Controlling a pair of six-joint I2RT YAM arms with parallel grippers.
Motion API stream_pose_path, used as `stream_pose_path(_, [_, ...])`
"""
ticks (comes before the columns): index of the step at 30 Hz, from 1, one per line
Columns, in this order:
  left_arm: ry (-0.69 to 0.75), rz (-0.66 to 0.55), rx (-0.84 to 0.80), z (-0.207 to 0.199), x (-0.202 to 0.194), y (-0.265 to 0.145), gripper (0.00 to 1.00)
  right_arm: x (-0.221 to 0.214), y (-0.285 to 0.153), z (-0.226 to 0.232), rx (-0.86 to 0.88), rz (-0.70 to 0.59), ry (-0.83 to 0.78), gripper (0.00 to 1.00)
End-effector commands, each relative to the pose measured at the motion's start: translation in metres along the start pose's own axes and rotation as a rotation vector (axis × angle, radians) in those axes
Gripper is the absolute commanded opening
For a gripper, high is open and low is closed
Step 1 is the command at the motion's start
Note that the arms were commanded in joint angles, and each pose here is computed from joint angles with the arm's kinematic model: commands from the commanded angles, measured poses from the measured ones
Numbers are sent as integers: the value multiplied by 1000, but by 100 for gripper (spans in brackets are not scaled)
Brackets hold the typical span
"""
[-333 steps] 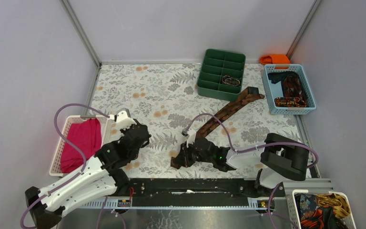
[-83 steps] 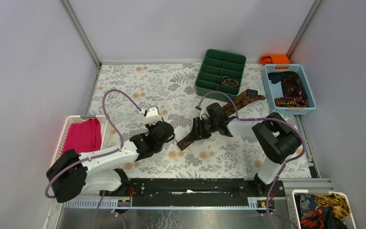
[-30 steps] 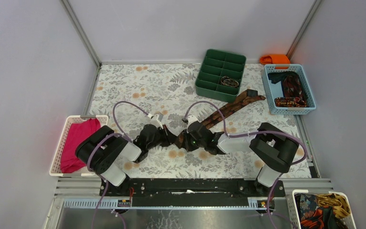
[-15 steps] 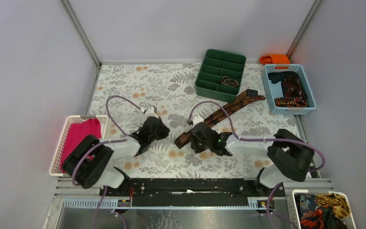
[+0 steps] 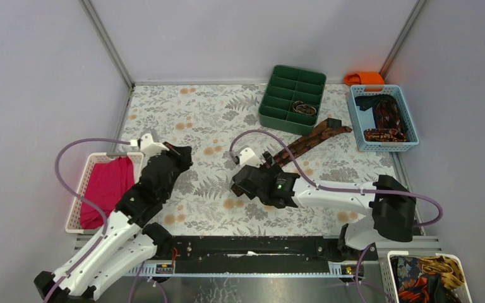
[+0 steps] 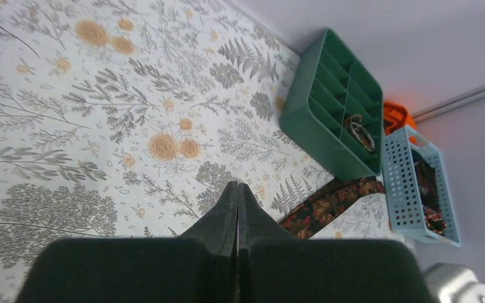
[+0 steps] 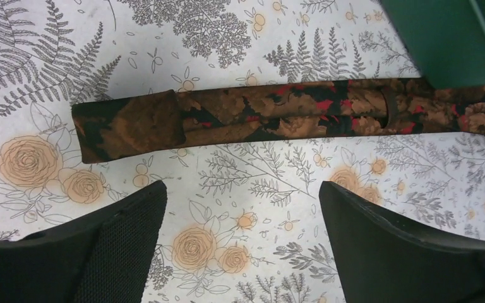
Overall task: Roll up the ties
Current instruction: Roll the tie at the center of the board.
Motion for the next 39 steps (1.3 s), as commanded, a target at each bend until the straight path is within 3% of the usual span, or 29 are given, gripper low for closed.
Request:
stream_pose_path(1, [81,15,74,14,11,-22,0,18,-1,1,2,-31,-72,100])
stream_pose_path(4, [76,19,45,12,15,-30,0,25,0,24,167,-20,-58,100])
stream_pose_path(13, [59,12,17,16,15,-37,0,31,5,86,173,37,-244,100])
stream_pose_path(17, [62,7,24,17,17,-38,0,22,20,105,137,76,-264,88])
stream_pose_path(19, [68,14,30,17,15,-37,0,18,29,109,99,82,-270,83])
stream_pose_path(25, [72,16,35,19,13,-36,0,6,46,108,-17,85,-309,83])
stream_pose_path(34, [74,19,33,19,11,-34,0,-1,62,106,-61,93,-310,82])
stream_pose_path(39, [71,10,25,18,13,-35,0,-3,75,96,-40,143,-263,67])
Point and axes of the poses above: each gripper's point midway between its finger pads, its own y axis out along the fingers, its own z axis along the line the jaws close on, x = y × z, the point moved 9 cm from there along -y, back along the fingers, and after that the axes turned 1 degree about y, right-handed, at the moved point
